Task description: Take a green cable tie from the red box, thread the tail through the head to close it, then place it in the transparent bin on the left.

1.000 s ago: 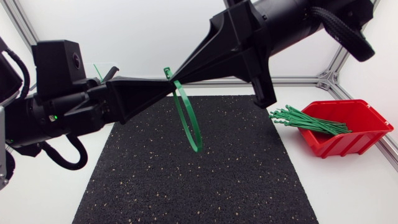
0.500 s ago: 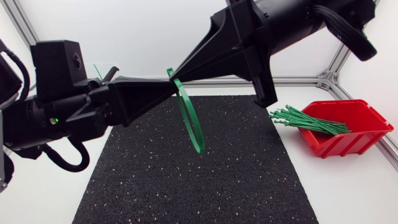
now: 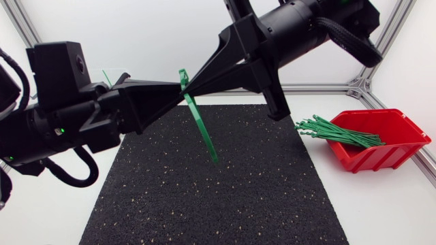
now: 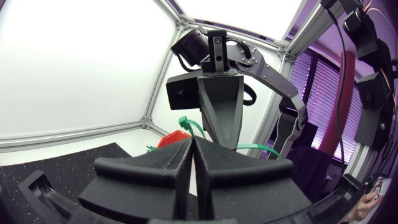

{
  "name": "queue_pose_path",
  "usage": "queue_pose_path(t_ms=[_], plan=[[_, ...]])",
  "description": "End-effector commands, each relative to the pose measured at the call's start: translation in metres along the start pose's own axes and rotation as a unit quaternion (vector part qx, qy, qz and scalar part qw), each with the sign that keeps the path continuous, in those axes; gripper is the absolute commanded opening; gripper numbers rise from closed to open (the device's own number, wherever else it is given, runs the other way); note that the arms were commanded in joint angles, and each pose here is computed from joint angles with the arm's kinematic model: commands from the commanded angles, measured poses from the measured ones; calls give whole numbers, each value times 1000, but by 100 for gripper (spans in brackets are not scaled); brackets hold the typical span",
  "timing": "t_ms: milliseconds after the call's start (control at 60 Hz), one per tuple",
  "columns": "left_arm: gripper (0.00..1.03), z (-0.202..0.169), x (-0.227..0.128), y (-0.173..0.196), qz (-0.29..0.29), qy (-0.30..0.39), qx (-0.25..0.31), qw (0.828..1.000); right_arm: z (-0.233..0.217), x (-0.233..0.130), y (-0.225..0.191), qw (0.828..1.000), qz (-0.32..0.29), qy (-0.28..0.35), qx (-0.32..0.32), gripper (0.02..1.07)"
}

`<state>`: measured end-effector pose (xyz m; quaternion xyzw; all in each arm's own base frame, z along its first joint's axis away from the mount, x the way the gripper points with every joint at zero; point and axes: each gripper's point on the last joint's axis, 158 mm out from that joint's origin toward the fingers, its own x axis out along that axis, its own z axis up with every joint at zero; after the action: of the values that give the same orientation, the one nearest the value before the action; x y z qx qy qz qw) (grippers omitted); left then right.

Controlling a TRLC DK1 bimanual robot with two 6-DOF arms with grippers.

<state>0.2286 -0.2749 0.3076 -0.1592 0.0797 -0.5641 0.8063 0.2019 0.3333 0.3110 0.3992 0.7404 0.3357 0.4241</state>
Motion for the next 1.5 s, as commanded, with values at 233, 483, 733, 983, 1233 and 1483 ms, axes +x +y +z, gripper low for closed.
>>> queue_pose_path(t_ms=[233, 483, 733, 983, 1233, 1483], plan=[[3, -2, -3, -24, -36, 1, 26, 999, 14, -19, 15, 999, 14, -31, 6, 8], [3, 0, -4, -26, -36, -2, 35, 999, 17, -18, 15, 999, 12, -30, 9, 8], [3, 4, -7, -29, -37, -8, 42, 998, 25, -6, 6, 999, -1, -19, 29, 8], [4, -4, -3, -21, -28, 4, 50, 998, 10, -10, 11, 1000, -2, -27, 5, 43], [4, -6, -3, 2, -12, 15, 55, 998, -1, -22, 13, 999, 2, -42, -13, 50], [3, -8, -6, 10, -27, 26, 63, 997, 21, -34, 9, 998, 6, -64, -8, 50]])
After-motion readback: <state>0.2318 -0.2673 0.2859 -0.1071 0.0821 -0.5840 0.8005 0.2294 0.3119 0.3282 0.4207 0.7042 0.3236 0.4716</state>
